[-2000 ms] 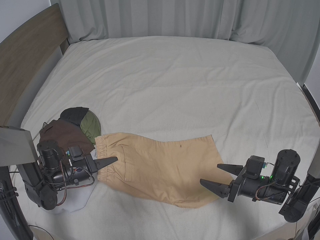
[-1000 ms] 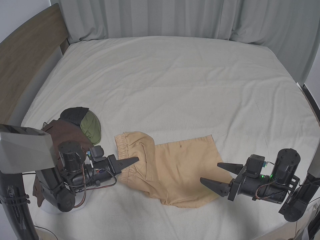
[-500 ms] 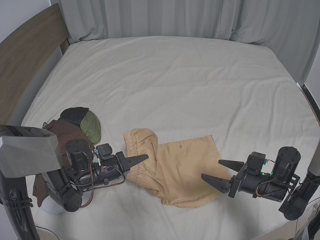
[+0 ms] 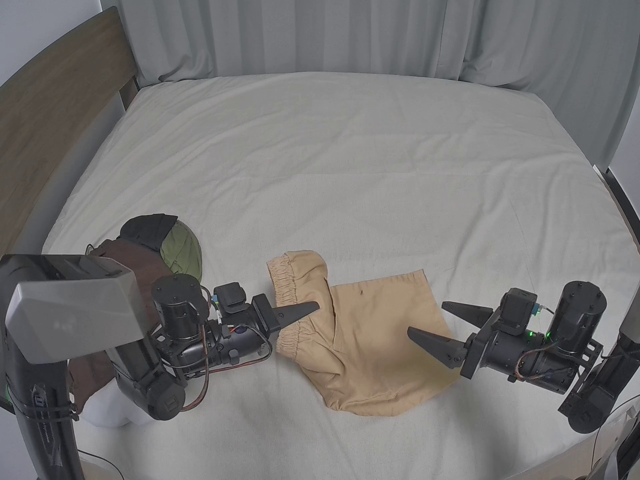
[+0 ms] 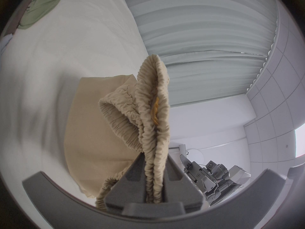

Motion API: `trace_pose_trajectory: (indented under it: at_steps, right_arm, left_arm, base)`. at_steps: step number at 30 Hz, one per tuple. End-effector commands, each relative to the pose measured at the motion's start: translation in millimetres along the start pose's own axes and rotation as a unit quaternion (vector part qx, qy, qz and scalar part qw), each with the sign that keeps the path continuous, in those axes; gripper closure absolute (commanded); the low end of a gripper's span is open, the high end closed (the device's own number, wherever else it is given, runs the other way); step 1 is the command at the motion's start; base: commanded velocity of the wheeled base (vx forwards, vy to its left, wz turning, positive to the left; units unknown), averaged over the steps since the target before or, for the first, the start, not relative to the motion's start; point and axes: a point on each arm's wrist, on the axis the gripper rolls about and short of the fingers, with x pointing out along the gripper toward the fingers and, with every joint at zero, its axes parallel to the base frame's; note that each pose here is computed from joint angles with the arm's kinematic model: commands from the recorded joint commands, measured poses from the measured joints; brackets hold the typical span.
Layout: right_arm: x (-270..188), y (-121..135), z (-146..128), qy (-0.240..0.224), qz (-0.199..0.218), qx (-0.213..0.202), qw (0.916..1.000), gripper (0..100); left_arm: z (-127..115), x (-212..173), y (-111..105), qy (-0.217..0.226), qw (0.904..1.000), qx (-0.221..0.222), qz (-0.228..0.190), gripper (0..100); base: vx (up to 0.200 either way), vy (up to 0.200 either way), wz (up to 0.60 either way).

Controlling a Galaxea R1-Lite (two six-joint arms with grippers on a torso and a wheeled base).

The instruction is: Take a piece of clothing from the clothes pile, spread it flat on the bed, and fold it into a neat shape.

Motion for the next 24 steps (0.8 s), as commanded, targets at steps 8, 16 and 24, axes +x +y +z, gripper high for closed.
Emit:
trace_pose_trajectory:
  at_steps: [8, 16, 24]
  right_arm:
    - [5, 0, 19, -0.044, 0.004, -0.011, 0.9989, 0]
    - [4, -1, 20, -0.047, 0.001, -0.01, 0.9989, 0]
    - [5, -1, 21, -0.048, 0.001, -0.008, 0.9988, 0]
  left_arm:
    - [-2, 24, -4, -0.002, 0.999, -0.038, -0.024, 100]
    - [-15, 37, -8, 0.02, 0.9978, -0.053, -0.034, 100]
    - [-35, 54, 0, 0.047, 0.997, -0.052, -0.033, 100]
  base:
    - [0.0, 0.0, 0.0]
    - [0.0, 0.0, 0.0]
    - [0.0, 0.0, 0.0]
